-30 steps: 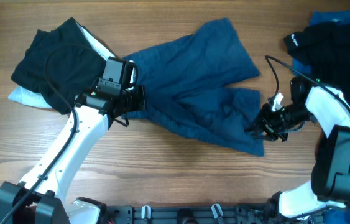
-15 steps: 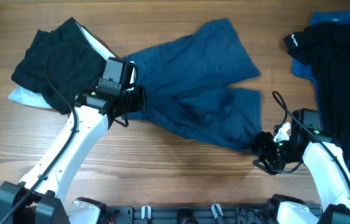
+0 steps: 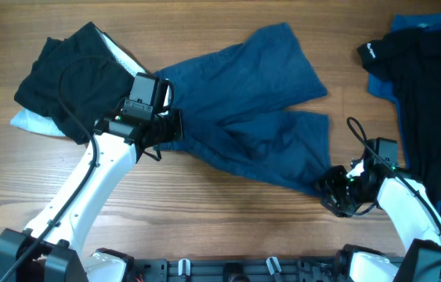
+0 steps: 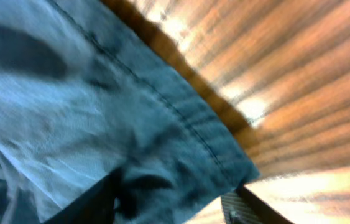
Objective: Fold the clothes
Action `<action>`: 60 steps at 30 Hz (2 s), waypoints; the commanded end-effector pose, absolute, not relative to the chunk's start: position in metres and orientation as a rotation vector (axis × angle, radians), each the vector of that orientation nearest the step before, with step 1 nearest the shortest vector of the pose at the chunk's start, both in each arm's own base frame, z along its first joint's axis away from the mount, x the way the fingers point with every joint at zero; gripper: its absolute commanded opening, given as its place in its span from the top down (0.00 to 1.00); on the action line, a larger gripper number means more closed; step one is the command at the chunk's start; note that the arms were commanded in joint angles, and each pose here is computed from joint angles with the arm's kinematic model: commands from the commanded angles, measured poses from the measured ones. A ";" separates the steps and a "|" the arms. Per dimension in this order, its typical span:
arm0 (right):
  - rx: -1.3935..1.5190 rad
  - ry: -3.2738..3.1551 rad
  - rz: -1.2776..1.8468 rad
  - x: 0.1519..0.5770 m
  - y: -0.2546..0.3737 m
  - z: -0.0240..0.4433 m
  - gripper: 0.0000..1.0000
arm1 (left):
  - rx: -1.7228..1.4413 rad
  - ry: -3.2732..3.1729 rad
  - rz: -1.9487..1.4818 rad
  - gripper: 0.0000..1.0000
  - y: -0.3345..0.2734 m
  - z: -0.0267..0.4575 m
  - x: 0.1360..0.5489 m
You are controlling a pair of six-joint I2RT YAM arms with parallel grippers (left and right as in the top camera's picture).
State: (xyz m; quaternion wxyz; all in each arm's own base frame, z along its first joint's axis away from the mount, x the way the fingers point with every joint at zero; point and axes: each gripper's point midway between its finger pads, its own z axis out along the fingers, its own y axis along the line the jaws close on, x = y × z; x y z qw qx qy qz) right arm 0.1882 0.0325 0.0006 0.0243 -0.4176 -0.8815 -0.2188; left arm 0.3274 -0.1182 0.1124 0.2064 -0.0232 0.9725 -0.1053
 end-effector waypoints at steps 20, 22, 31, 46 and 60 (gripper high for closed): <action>-1.169 -3.525 -0.466 0.300 -0.038 0.251 0.96 | 0.168 2.825 -0.753 0.96 -0.164 0.173 0.211; -1.207 -3.594 -0.457 0.308 -0.044 0.276 0.96 | 0.204 2.869 -0.758 0.96 -0.168 0.176 0.186; -1.119 -3.466 -0.530 0.329 -0.036 0.244 0.96 | 0.171 2.960 -0.475 0.96 -0.151 0.164 0.159; -0.778 -2.745 -0.646 0.187 0.034 0.084 0.62 | 0.146 2.856 -0.417 0.94 -0.150 0.168 0.183; -1.013 -2.712 -0.856 0.192 0.054 0.028 0.52 | 0.152 2.833 -0.409 0.93 -0.150 0.170 0.188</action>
